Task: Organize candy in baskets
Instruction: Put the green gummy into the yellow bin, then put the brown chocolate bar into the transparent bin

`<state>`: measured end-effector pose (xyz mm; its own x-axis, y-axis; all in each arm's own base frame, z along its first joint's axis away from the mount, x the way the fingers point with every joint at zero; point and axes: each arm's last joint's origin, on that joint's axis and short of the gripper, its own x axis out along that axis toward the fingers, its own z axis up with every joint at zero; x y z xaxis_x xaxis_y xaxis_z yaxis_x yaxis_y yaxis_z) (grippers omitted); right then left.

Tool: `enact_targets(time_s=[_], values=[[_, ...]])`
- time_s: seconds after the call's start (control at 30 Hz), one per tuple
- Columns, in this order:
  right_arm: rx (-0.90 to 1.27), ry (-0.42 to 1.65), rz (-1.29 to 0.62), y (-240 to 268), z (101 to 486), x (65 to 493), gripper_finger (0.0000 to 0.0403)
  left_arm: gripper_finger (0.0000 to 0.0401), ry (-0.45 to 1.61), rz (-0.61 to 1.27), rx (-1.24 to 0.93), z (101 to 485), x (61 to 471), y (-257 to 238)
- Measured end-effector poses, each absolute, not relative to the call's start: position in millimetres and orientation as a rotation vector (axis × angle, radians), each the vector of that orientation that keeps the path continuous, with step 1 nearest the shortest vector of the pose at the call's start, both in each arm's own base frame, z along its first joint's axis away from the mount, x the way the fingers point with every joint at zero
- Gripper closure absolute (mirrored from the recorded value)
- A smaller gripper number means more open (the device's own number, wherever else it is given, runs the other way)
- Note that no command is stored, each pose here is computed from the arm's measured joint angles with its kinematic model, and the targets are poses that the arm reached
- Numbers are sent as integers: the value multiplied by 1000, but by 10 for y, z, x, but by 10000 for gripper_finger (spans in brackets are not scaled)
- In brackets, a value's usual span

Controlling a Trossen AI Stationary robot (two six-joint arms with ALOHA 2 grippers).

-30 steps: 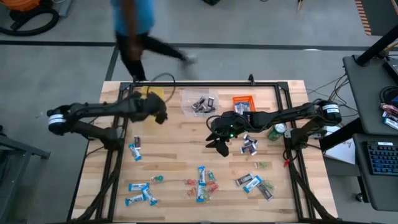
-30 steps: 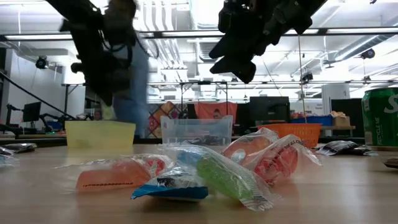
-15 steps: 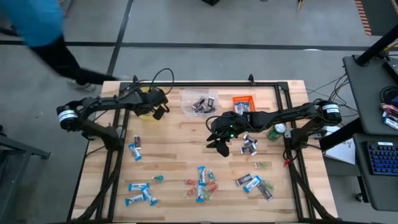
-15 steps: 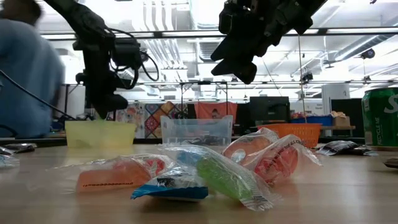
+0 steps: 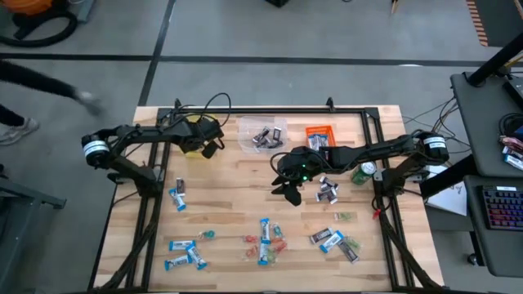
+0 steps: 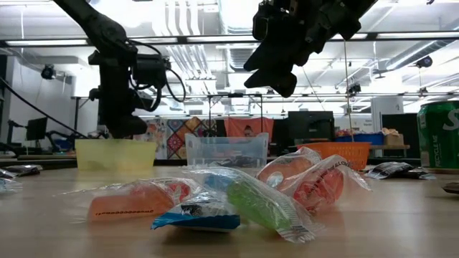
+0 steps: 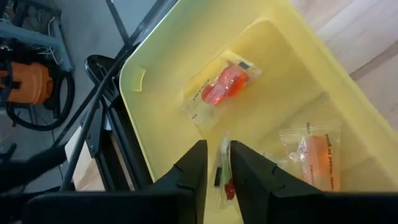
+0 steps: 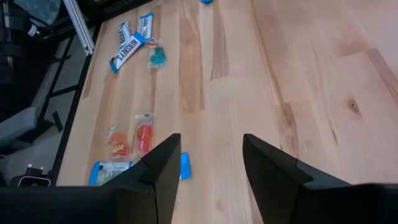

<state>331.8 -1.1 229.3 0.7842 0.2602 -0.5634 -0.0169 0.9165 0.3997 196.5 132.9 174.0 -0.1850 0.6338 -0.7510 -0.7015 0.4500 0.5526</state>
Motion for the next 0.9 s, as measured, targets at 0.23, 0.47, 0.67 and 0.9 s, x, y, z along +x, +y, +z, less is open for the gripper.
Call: enact_targets(time_s=[0.23,0.47,0.67,0.9], values=[[391,658,153,-11,2291,3317,241,337,1278,1197,-71,1755,1964,1322],[428,745,128,-10,2241,3271,241,338,1228,1167,-66,1843,2010,1221],[473,850,100,21,2200,3184,241,338,1076,1078,-44,2085,2134,915],[545,955,76,147,2184,3084,241,338,884,834,-1,2301,2287,342]])
